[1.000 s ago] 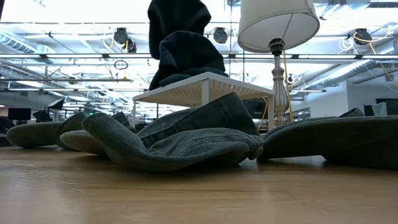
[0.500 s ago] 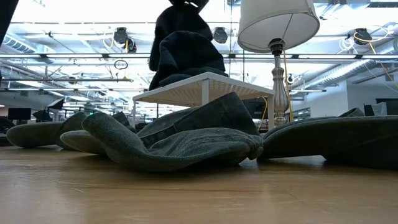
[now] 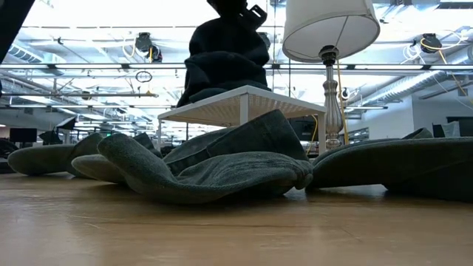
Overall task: Pick & Place hat
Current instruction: Stack the blue cap on the blue cap on the shelf, then put the top left gray cap on the shelf
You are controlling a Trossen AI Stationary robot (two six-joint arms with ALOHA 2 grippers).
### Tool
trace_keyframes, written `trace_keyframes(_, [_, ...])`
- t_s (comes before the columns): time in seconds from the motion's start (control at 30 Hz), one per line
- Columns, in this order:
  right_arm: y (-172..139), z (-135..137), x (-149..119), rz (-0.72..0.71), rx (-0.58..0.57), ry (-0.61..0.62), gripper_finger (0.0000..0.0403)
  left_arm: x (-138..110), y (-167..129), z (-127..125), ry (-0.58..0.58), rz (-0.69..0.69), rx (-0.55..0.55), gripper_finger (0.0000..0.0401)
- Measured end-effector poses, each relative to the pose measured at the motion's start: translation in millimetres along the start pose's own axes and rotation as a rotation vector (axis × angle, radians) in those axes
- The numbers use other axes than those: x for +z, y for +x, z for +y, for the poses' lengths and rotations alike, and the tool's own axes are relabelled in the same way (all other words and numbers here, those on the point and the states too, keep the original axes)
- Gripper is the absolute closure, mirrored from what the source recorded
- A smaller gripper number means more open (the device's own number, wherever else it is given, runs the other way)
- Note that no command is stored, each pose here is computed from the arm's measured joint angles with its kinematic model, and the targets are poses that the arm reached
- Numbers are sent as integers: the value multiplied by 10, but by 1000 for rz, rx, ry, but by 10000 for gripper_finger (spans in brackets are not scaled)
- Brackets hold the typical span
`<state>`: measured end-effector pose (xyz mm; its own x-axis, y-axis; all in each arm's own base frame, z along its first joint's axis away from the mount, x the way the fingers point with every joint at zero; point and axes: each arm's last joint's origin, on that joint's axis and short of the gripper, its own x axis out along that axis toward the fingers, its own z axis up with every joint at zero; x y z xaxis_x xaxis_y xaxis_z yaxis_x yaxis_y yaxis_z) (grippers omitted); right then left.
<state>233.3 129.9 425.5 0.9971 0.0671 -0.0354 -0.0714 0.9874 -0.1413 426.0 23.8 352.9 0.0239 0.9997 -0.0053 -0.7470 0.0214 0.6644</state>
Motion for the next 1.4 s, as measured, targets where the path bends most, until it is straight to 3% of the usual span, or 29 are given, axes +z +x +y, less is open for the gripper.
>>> trace_keyframes(0.3, [-1, 0, -5, 6, 0, 17, 270, -164, -12, -29, 128, 0, -17, 399])
trace_keyframes(0.83, [-1, 0, -5, 5, 0, 37, 273, -417, -22, -124, 41, 56, -198, 399])
trace_keyframes(0.97, [-1, -1, -2, 2, -1, 57, 272, -427, -15, -149, 29, 90, -309, 394])
trace_keyframes(1.4, [-1, -2, 2, -2, -1, 54, 273, -385, -242, -97, 24, 63, -410, 256])
